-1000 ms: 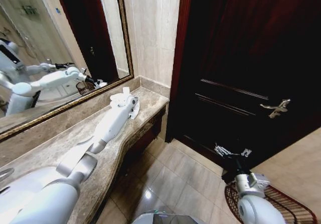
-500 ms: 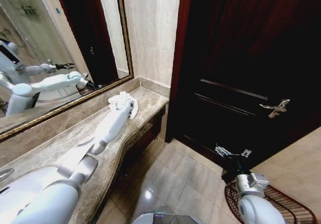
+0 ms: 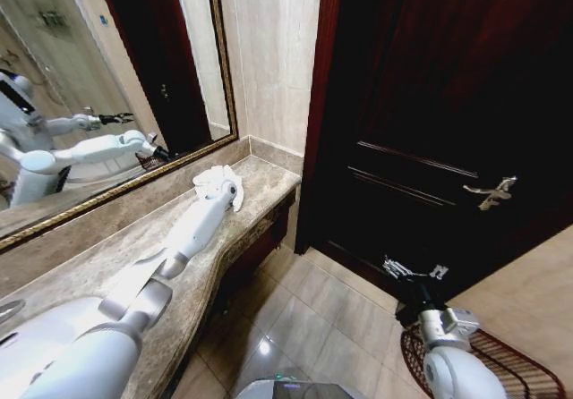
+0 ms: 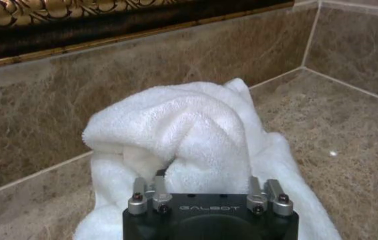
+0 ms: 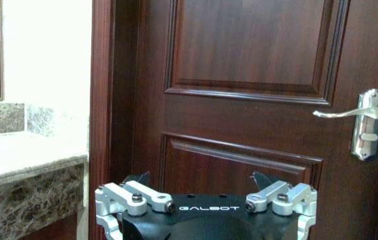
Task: Discard the used towel into the hamper.
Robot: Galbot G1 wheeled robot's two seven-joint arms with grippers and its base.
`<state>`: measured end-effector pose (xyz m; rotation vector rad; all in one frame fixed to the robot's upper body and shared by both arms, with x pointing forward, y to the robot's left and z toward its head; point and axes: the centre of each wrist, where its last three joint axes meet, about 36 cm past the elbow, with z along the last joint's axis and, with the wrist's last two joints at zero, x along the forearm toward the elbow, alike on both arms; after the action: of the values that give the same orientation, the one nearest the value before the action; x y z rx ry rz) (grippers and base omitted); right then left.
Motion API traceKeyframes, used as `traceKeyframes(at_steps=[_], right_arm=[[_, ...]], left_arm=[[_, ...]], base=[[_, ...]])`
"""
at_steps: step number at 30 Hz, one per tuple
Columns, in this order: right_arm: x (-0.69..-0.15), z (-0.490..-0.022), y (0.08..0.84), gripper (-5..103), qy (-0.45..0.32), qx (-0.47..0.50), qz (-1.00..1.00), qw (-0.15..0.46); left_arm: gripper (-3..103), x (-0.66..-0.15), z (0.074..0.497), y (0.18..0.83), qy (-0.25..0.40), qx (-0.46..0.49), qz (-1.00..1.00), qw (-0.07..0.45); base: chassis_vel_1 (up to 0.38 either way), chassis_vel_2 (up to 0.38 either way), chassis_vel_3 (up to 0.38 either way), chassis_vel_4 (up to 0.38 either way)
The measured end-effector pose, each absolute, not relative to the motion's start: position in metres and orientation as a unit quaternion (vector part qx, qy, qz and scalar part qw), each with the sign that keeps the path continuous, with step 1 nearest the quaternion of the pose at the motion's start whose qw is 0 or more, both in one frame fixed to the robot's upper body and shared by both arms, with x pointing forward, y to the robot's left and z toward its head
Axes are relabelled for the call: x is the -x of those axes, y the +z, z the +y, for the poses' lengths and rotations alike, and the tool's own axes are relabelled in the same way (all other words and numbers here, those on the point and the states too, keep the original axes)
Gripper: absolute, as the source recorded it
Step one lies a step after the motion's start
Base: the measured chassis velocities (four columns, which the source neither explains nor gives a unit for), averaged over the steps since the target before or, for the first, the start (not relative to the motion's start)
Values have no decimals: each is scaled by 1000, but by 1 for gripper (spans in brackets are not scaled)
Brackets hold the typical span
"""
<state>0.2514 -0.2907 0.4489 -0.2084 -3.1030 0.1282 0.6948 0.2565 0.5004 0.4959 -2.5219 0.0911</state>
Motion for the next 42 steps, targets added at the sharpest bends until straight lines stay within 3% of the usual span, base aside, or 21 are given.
traceKeyframes(at_steps=[2,5,15,42], right_arm=[[-251,-291,449,100,41,67,-997,14],[-250,-291,450,100,42,68,-997,12],[-249,-290,453,100,40,69,-997,8],[-250,-288,462,100,37,65,-997,-1]], left_arm=[[55,-695,257,501,36,-184,-941,281],[38,-694,257,502,37,-182,-942,281],[15,-691,252,504,41,-175,-944,276],[15,-687,252,516,49,-164,-947,272]], base=[[0,0,0,0],[0,0,0,0],[0,0,0,0],[0,0,0,0]])
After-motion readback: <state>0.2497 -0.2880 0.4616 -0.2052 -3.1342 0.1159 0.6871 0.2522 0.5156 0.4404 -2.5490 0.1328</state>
